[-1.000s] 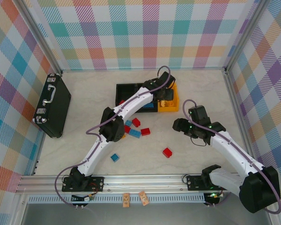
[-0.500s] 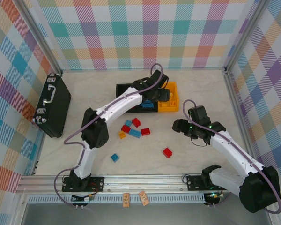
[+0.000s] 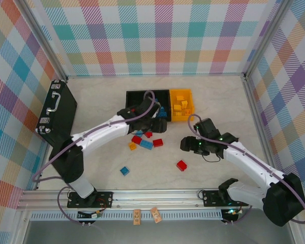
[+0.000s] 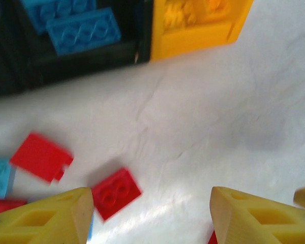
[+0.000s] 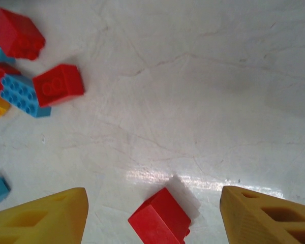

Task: Sort the legos into containers by color
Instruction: Pick up the lego from the bottom-center of the table.

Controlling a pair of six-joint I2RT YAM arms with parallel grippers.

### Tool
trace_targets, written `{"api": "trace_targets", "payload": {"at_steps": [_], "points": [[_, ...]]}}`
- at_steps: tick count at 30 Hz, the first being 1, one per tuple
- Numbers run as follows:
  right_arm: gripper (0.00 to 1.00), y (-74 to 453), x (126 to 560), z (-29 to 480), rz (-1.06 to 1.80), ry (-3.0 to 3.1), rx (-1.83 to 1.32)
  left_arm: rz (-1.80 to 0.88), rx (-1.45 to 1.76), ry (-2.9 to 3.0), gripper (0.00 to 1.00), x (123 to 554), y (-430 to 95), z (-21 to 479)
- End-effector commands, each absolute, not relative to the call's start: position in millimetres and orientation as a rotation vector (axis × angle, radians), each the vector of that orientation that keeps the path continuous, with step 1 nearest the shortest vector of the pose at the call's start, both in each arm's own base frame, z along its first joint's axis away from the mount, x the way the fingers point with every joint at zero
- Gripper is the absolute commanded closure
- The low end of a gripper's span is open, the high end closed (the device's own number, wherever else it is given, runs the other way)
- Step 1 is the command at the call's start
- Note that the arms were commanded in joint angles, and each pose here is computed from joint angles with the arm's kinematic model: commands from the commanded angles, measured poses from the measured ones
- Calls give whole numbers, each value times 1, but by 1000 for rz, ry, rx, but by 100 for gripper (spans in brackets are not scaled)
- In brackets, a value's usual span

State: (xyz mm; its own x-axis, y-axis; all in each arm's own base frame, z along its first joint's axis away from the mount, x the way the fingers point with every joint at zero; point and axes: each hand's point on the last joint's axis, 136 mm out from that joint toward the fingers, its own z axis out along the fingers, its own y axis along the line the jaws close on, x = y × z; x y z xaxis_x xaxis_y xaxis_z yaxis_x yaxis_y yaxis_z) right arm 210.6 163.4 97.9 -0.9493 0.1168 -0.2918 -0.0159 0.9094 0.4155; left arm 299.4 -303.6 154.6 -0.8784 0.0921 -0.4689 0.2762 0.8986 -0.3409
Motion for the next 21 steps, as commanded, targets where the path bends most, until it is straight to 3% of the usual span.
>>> {"api": "trace_targets", "payload": {"at_steps": [1,15,21], "points": [[31,166,201,88,542,2808,4,-641,219,2610,38,277,-287,159],[32,193,163,43,405,2982,-180,-569,46,2711,37,212,-215,117],[41,193,152,33,223,3021,-242,-549,32,2724,37,209,-210,108]]}}
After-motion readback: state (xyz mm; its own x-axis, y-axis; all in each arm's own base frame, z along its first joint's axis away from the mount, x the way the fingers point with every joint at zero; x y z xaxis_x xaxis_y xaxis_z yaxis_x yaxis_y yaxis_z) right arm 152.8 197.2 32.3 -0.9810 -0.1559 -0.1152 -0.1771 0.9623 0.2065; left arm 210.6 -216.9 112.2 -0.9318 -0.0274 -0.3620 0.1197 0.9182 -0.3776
